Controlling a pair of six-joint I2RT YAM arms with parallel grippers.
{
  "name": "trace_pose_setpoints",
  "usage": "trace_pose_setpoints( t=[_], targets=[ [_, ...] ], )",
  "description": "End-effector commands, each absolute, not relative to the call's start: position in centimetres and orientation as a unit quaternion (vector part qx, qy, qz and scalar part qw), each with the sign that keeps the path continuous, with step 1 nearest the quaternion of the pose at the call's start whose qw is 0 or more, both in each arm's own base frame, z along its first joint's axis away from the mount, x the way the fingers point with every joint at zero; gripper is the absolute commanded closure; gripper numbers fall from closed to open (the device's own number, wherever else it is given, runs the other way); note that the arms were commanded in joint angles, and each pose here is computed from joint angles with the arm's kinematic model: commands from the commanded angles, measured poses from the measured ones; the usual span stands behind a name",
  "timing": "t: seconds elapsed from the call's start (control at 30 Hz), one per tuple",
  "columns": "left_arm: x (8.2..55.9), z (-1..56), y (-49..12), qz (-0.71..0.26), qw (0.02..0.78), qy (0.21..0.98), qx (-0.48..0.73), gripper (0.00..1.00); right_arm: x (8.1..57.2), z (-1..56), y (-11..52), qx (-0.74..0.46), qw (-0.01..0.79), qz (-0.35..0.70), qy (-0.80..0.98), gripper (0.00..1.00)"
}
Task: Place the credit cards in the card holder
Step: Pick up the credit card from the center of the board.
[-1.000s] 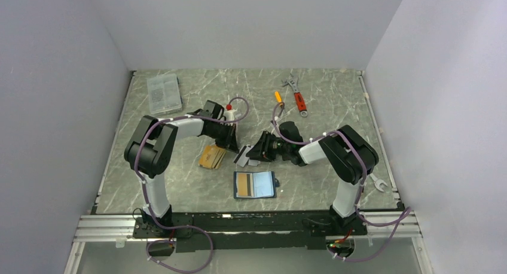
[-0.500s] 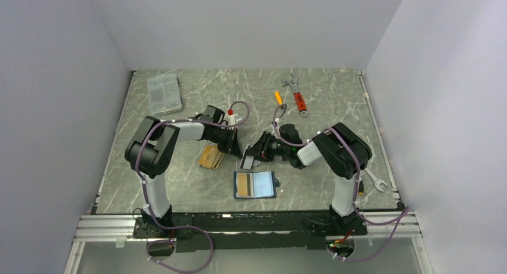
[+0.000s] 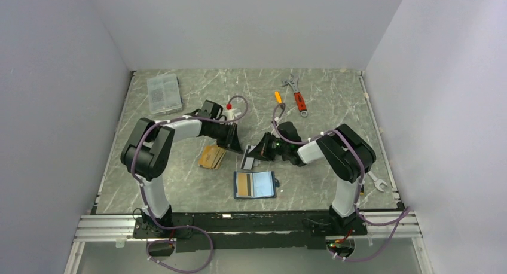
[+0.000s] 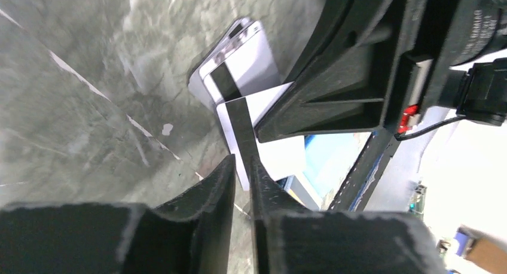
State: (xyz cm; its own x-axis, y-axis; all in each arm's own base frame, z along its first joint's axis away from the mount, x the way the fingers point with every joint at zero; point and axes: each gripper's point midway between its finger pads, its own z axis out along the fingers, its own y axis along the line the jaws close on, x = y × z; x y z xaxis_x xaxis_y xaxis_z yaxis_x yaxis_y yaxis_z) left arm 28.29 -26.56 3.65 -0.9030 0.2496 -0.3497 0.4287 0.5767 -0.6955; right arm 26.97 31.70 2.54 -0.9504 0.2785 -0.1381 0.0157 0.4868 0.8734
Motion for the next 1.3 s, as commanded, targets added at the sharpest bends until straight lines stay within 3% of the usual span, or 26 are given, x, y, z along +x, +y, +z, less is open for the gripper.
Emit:
trace_pose_setpoints(
  t=[0.0, 0.17, 0.23, 0.27, 0.3, 0.73, 1.0, 1.27],
  targets=[
    [30.6, 10.9, -27.0, -0.444, 0.188, 0.844, 0.236, 0.74, 28.4, 5.5, 31.4, 0.044, 0.177, 0.476, 0.860, 1.00],
    [30.6, 16.3, -26.9, -0.461, 0.231, 0.814, 0.269, 0.49, 27.7, 9.2, 30.9, -0.015, 0.203, 0.479, 0.854, 1.00],
    [29.7, 17.8, -27.1, -0.477, 0.240, 0.796, 0.285, 0.28, 26.8, 10.9, 30.8, -0.045, 0.212, 0.489, 0.845, 1.00],
    [29.3, 18.3, -27.2, -0.486, 0.243, 0.787, 0.292, 0.08, 26.3, 11.5, 30.6, -0.057, 0.213, 0.492, 0.842, 1.00],
    [28.8, 18.8, -27.2, -0.494, 0.245, 0.779, 0.299, 0.02, 25.8, 12.1, 30.5, -0.067, 0.214, 0.496, 0.839, 1.00],
    [21.7, 20.8, -29.1, -0.570, 0.209, 0.695, 0.385, 0.01, 20.1, 19.3, 28.5, -0.195, 0.253, 0.531, 0.785, 1.00],
    [18.9, 22.2, -29.9, -0.607, 0.186, 0.656, 0.408, 0.01, 18.7, 20.5, 27.6, -0.204, 0.263, 0.538, 0.775, 1.00],
    [18.2, 21.7, -30.2, -0.622, 0.169, 0.648, 0.406, 0.19, 19.4, 22.0, 27.7, -0.190, 0.289, 0.561, 0.752, 1.00]
  ],
)
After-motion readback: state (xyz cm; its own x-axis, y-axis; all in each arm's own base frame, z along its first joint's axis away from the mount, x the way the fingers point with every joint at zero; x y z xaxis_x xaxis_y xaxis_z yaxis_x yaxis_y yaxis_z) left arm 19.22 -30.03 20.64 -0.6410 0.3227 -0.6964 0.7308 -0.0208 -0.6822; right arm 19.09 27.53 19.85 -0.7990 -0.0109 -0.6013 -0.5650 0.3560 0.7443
